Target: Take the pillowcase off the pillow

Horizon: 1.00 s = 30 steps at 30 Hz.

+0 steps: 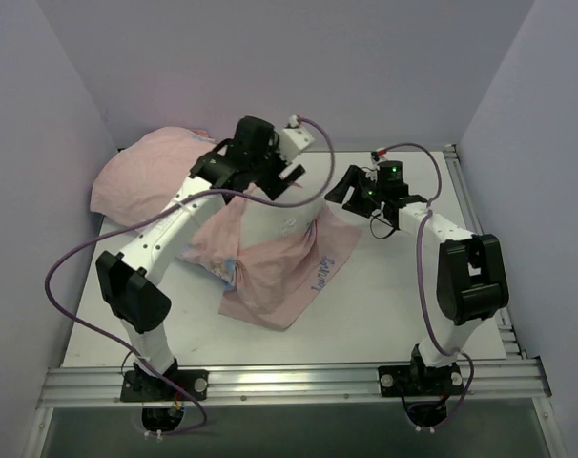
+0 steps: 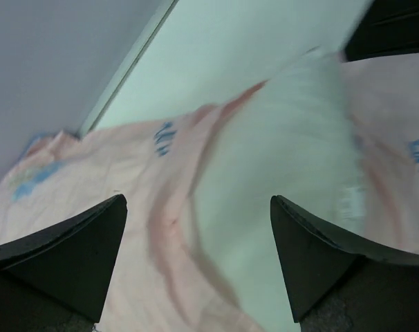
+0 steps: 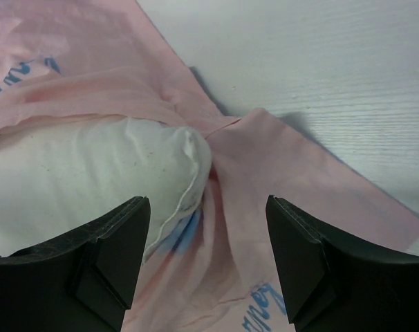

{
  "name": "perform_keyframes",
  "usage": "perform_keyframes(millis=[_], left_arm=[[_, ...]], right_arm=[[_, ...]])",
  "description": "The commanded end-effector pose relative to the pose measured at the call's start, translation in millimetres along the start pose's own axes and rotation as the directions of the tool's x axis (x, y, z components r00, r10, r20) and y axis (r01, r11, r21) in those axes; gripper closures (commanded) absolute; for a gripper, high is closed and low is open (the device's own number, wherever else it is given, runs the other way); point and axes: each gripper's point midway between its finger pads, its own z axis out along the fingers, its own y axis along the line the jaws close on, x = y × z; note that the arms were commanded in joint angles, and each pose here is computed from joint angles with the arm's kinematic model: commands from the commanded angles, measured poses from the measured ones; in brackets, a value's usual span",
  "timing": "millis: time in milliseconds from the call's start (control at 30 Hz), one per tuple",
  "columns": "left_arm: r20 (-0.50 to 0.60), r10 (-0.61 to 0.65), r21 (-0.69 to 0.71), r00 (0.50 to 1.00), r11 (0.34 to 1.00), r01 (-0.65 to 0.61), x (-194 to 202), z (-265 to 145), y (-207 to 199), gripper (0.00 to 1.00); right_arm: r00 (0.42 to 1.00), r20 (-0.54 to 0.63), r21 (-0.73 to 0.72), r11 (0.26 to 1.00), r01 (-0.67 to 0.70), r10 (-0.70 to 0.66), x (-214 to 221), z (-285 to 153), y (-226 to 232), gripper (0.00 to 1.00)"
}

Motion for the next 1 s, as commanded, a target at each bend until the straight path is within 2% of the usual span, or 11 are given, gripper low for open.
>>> perform_keyframes(millis=[0,100,233,433,500,533,567,633,667,700,967], left_arm=[[0.039,0.165,0.156,0.986,0.973,-0.169,-29,-20,-81,0.06],[-0.029,0.226,0.197,0.974,0.956,-0.216,-13,23,-127,0.06],[-0.079,0.277,0.172,0.958,0.950,-0.261,0,57,-141,0.06],[-0.174,0.342,0.029,0.923,0.939,-0.343,23,102,-124,0.06],[-0.206,0.344,-0.005,0.916,0.936,-0.352,32,114,-117,0.00],[-0.216,0.335,-0.010,0.917,0.939,-0.345,36,118,-111,0.09],[-0.223,0.319,-0.016,0.921,0.944,-0.331,38,119,-109,0.30],[-0.227,0.293,-0.005,0.929,0.953,-0.302,41,119,-105,0.59],[-0.220,0.274,-0.001,0.936,0.960,-0.281,40,117,-105,0.93],[-0.202,0.257,-0.007,0.945,0.964,-0.264,33,111,-101,0.98],[-0.025,0.094,-0.005,0.995,0.996,-0.094,-13,57,-83,0.98]], right_arm=[[0.999,0.030,0.000,1.000,0.015,-0.015,-9,-22,-4,0.31],[1.000,0.022,0.019,1.000,-0.011,0.010,4,-31,-19,0.31],[0.999,0.044,0.041,0.999,-0.030,0.028,8,-51,-33,0.30],[0.998,0.028,0.095,0.994,-0.050,0.047,21,-62,-60,0.28],[0.999,0.013,0.088,0.995,-0.052,0.051,26,-61,-61,0.28],[0.999,0.008,0.083,0.995,-0.051,0.051,28,-59,-61,0.28],[0.999,0.001,0.079,0.996,-0.053,0.053,30,-59,-61,0.28],[0.999,0.000,0.077,0.996,-0.051,0.051,31,-58,-62,0.27],[0.999,-0.003,0.078,0.996,-0.051,0.051,32,-57,-63,0.27],[0.999,-0.006,0.073,0.996,-0.050,0.051,33,-57,-62,0.27],[1.000,0.009,-0.090,0.996,0.000,0.000,31,-35,-8,0.20]])
